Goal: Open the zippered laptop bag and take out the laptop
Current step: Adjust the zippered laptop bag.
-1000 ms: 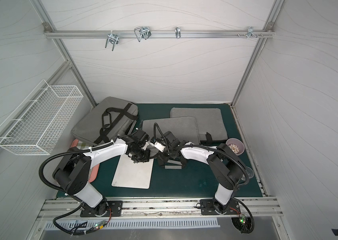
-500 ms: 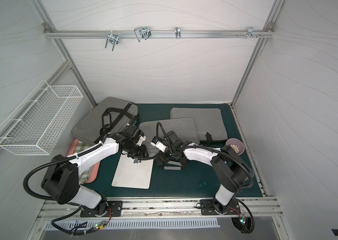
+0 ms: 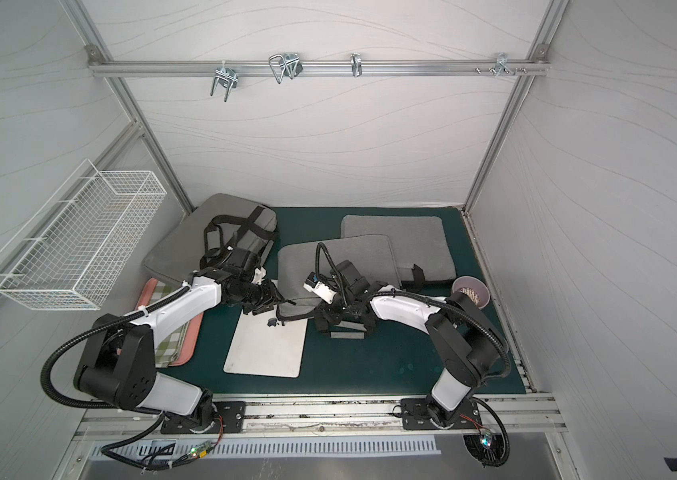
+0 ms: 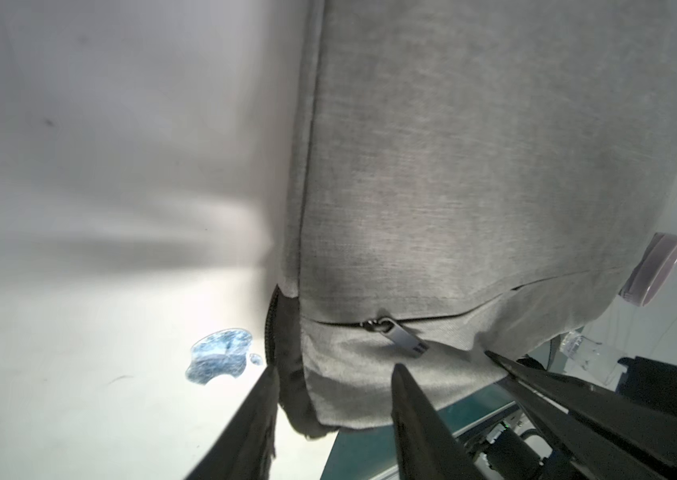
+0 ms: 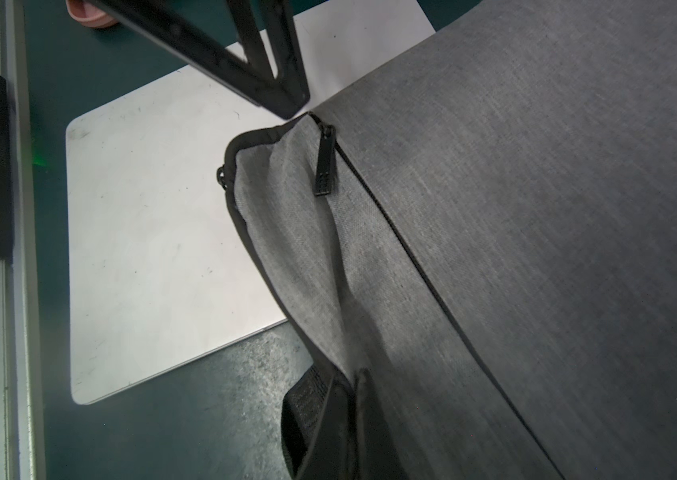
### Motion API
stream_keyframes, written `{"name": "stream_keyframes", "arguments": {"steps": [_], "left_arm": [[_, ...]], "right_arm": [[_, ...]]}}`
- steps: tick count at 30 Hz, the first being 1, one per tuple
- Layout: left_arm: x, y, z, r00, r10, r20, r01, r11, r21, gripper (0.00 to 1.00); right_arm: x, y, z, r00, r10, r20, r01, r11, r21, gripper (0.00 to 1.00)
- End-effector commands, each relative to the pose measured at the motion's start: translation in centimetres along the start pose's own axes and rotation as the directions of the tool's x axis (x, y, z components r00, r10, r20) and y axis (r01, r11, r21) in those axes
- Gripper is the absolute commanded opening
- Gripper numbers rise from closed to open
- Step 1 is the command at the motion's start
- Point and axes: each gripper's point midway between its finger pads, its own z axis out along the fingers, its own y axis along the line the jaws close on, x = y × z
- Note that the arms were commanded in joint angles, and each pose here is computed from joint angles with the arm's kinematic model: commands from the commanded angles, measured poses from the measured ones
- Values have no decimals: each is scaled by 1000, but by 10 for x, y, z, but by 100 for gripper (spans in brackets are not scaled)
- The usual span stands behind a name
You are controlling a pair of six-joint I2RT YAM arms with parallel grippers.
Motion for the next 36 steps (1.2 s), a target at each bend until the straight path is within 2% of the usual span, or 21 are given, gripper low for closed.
{"name": "stream_keyframes", "arguments": {"steps": [1, 5, 9, 12, 17, 20, 25, 27, 28, 32, 36], "left_arm": [[-3, -7, 10, 998, -69, -7, 70, 996, 47, 45], [-1, -11, 18, 996, -91, -24, 93, 991, 95, 44], [0, -17, 27, 991, -121, -53, 127, 981, 149, 37], [-2, -24, 23, 993, -104, -53, 111, 980, 163, 28], [-4, -35, 18, 994, -93, -63, 103, 975, 196, 4], [-5, -39, 12, 995, -83, -57, 92, 976, 196, 0], [-9, -48, 3, 996, -76, -44, 83, 975, 204, 0], [-11, -52, 0, 996, -76, -43, 83, 974, 209, 0], [-11, -54, -2, 996, -75, -45, 83, 974, 212, 0], [-12, -60, -6, 996, -69, -53, 79, 970, 228, 0], [-8, -65, -4, 993, -76, -94, 96, 966, 242, 0]], "right_arm": [[-13, -7, -13, 999, -23, 47, 21, 999, 32, 0], [-12, -7, -12, 999, -14, 45, 13, 999, 30, 0], [-10, -6, -10, 999, -3, 42, 2, 1000, 23, 0], [-6, -5, -9, 999, 1, 34, -2, 1000, 20, 0], [-1, -5, -7, 1000, 11, 27, -11, 1000, 19, 0], [1, -6, -9, 1000, 9, 23, -10, 999, 36, 1], [-4, -9, -24, 999, 28, 28, -31, 991, 130, 35], [-12, -6, -37, 995, 86, 52, -94, 980, 177, 48], [-16, -2, -41, 992, 107, 68, -118, 975, 186, 51], [-29, 40, -44, 976, 170, 134, -182, 979, 90, 52], [-21, 76, -17, 961, 238, 140, -234, 971, -40, 49]]}}
